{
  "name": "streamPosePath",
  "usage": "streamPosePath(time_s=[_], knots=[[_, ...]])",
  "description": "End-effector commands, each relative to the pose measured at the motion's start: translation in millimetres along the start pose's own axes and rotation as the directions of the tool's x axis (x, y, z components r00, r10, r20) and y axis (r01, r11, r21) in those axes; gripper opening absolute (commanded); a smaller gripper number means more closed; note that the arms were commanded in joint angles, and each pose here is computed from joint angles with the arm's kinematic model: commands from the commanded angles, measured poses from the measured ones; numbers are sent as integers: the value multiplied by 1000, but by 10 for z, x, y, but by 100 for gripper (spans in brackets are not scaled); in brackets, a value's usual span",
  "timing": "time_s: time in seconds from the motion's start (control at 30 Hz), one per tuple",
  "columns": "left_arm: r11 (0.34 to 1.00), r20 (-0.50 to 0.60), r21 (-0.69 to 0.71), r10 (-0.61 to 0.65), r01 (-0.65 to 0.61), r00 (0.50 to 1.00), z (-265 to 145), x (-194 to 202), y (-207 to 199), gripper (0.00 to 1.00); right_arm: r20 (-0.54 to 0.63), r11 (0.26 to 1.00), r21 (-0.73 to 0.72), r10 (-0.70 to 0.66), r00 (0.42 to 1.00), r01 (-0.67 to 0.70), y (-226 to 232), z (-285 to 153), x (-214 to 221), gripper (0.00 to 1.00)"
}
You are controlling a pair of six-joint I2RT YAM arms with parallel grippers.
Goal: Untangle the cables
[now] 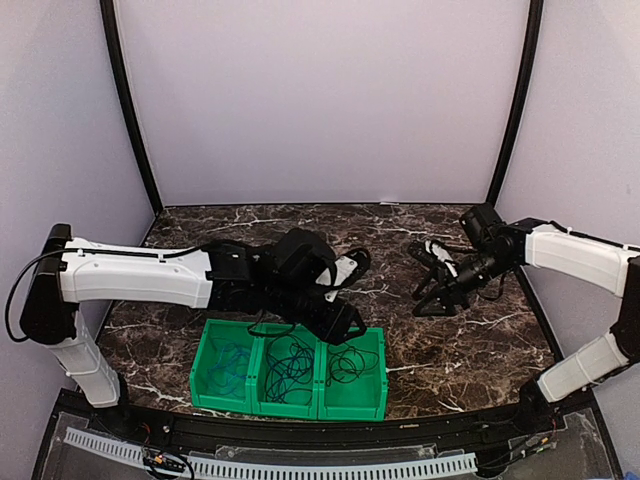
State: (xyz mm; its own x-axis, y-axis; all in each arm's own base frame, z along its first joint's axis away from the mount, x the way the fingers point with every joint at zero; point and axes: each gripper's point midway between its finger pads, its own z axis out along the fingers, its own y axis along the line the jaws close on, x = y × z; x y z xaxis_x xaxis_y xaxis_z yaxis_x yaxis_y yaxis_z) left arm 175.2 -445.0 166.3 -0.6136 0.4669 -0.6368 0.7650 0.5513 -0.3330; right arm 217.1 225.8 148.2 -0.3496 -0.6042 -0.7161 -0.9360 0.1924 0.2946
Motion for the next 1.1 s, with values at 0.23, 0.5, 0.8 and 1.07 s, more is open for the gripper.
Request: streamPosePath(time_s=[0.23, 0.5, 0.8, 1.07], knots=[[983, -49, 131, 136, -128, 989, 196, 177, -259, 49, 35, 974, 195, 110, 993, -114, -595, -252, -32, 57], [981, -151, 27, 195, -193, 969, 533, 501, -10, 37, 35, 833, 478, 299, 954, -279, -1456, -575, 270, 55], [976, -136, -3, 214, -217, 967, 418, 431, 18, 38, -3, 765, 555, 395, 919, -327, -1795, -582, 607, 50], [971, 11, -109, 216, -213, 976, 133, 9, 64, 46, -14, 778, 533, 401, 916, -333, -1736, -509, 694, 46]])
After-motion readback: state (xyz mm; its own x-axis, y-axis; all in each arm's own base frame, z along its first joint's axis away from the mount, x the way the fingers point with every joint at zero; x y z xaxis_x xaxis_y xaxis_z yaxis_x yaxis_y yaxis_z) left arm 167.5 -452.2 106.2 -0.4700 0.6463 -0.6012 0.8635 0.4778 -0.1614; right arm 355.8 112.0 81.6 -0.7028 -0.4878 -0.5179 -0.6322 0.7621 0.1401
